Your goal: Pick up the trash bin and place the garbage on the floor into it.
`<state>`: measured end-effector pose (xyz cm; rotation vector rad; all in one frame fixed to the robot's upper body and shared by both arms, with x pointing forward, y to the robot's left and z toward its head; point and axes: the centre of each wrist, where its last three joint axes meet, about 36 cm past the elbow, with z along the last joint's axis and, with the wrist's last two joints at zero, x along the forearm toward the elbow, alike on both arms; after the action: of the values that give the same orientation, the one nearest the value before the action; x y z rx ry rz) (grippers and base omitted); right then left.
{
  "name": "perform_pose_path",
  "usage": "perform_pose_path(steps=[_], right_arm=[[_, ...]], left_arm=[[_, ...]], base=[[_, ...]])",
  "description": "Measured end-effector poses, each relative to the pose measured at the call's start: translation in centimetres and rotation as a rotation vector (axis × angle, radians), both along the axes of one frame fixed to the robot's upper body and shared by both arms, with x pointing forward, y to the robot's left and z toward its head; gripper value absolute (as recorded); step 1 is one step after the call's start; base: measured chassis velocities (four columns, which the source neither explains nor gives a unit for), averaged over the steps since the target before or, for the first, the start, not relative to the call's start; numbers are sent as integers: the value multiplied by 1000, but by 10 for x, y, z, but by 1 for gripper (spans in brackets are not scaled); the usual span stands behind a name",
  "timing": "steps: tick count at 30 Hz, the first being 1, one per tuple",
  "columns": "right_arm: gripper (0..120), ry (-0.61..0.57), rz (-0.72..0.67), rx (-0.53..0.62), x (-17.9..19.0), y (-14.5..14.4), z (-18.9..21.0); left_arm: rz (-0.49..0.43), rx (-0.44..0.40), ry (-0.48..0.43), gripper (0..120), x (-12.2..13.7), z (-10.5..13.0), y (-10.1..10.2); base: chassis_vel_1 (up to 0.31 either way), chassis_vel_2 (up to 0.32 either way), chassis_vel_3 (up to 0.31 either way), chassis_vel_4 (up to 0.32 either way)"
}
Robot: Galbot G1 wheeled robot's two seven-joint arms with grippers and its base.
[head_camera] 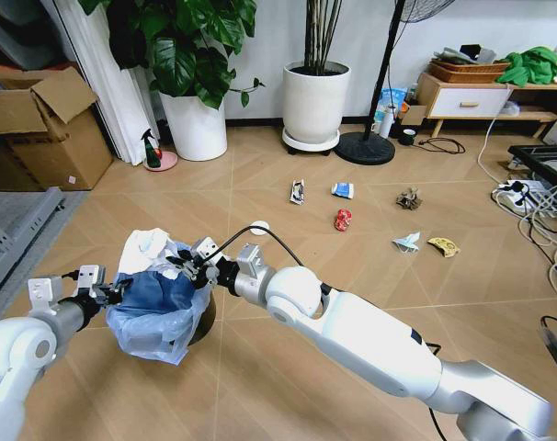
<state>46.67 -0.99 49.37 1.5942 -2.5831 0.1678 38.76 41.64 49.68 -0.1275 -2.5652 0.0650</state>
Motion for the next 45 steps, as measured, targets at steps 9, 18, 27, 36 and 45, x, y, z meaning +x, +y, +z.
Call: perform_pose_path(steps=[9, 18, 27, 36, 45], right_arm=[[68, -9, -10, 2, -5, 4, 0], [94, -15, -56, 36, -3, 2, 8], [100, 7, -271, 94, 16, -36, 20], [100, 5, -546, 25, 22, -141, -19], [100, 51, -757, -47, -13, -224, -68]], left_arm=[[0, 2, -7, 0, 0, 2, 0], [-2, 5, -13, 0, 1, 4, 0], [-2, 6, -14, 0, 0, 3, 0], [-1, 2, -22, 0, -3, 2, 0], [-7, 1, -20, 0, -8, -2, -5]], base=[[0, 0, 0, 0], [0, 0, 0, 0], [0, 0, 0, 0], [0, 0, 0, 0], [0, 0, 0, 0]])
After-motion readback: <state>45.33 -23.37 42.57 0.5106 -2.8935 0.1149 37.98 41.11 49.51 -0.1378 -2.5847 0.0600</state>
